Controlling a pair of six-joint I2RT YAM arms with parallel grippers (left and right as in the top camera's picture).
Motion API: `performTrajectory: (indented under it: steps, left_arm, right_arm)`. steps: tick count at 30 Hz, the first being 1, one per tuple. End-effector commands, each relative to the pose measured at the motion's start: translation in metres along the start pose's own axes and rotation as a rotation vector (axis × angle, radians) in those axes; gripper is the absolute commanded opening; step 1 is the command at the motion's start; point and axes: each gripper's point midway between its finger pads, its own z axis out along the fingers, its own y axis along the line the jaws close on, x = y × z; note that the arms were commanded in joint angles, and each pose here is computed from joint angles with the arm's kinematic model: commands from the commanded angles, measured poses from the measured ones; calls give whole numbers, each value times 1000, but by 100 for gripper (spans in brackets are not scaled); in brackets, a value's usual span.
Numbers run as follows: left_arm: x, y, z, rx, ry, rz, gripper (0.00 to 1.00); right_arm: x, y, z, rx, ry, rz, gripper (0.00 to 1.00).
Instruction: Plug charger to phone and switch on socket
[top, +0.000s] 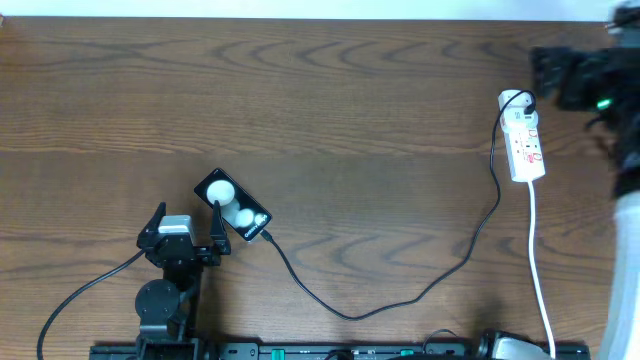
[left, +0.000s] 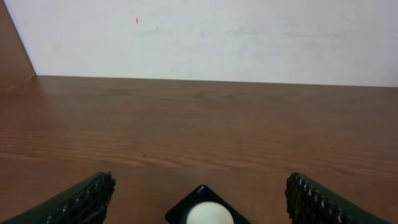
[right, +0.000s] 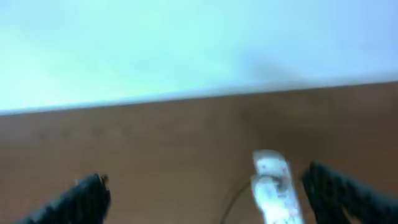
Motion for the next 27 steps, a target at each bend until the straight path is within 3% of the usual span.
performTrajectory:
  steps: [1, 8, 14, 27]
  left_arm:
    - [16, 4, 0, -18, 52, 10, 89]
    - [16, 4, 0, -18, 52, 10, 89]
    - [16, 4, 0, -18, 52, 10, 89]
    - [16, 4, 0, -18, 52, 10, 89]
  right_arm:
    - [22, 28, -2, -10, -49, -57, 99]
    - [71, 64, -13, -65, -270, -146, 99]
    - [136, 62, -27, -68, -382, -164, 99]
    - [243, 38, -26, -2, -375, -149, 99]
